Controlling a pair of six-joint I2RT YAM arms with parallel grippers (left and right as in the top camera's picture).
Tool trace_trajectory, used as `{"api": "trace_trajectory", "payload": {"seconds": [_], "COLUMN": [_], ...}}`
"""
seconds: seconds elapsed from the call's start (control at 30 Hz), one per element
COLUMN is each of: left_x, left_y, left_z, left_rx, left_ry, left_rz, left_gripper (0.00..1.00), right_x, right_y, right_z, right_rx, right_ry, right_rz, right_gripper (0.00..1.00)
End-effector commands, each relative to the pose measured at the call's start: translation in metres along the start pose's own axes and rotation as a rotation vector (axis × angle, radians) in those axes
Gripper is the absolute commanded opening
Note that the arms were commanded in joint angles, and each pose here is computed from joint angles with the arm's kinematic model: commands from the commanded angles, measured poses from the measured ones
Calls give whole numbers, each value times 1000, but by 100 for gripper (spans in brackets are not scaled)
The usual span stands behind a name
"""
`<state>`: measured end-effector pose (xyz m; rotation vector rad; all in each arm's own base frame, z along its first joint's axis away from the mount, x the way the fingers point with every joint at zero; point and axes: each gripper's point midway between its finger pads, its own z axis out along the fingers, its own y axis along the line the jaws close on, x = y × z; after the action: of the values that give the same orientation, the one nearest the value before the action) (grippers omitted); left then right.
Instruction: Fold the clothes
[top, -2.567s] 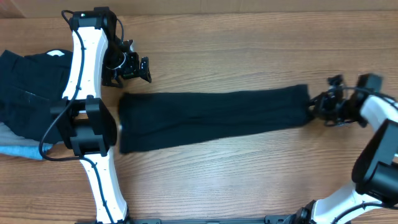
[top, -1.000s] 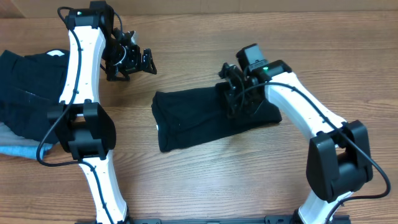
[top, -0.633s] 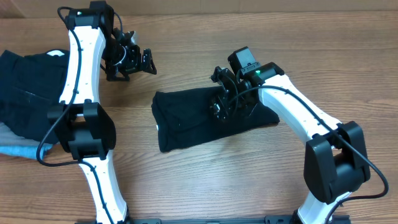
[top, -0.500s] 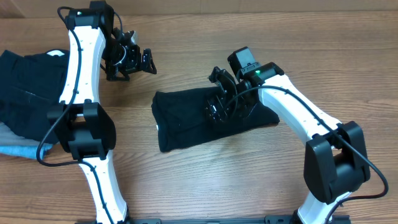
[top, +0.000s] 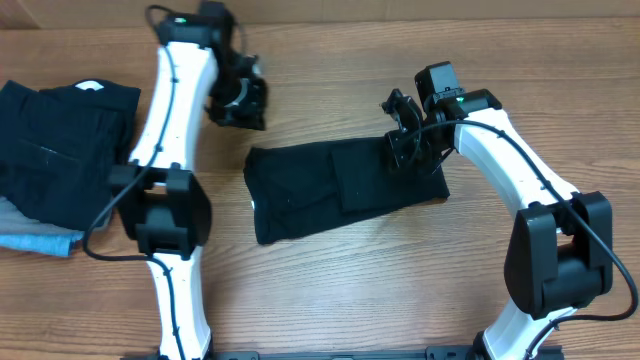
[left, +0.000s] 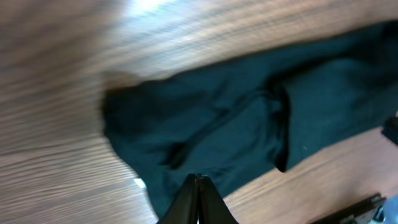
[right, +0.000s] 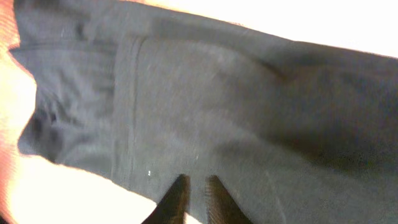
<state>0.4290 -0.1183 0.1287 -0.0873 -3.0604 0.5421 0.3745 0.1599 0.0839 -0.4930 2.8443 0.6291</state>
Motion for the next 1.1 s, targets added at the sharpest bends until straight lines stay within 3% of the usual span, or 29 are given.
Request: {"api": "trace_trajectory", "payload": {"seconds": [0.0, 0.13, 0.33, 0.53, 0.8, 0.93, 1.0, 1.07], "left_x": [14, 29, 40, 36, 38, 22, 11, 3], "left_y": [-31, -69, -138, -135, -94, -113, -145, -158], "left_z": [13, 59, 86, 103, 156, 142, 112, 82], "left_rx": [-4, 59, 351, 222, 106, 181, 294, 288], "left_ry": [27, 82, 92, 52, 40, -8, -36, -67], "left_rz": [43, 129, 261, 301, 123, 154, 188, 206], "left_gripper": [4, 4, 4, 4, 4, 4, 4, 4], "right_x": [6, 12, 23, 24, 30, 30, 27, 21], "right_y": [-6, -11, -15, -21, -26, -24, -17, -14], "right_z": [8, 19, 30, 43, 55, 55, 52, 45], "right_rx": [17, 18, 18, 18, 14, 6, -28, -32], "right_ry": [-6, -10, 0, 1, 33, 31, 27, 24], "right_rz": [-13, -36, -58, -58, -44, -44, -44, -45], "right_gripper": [6, 4, 4, 4, 4, 4, 4, 4]}}
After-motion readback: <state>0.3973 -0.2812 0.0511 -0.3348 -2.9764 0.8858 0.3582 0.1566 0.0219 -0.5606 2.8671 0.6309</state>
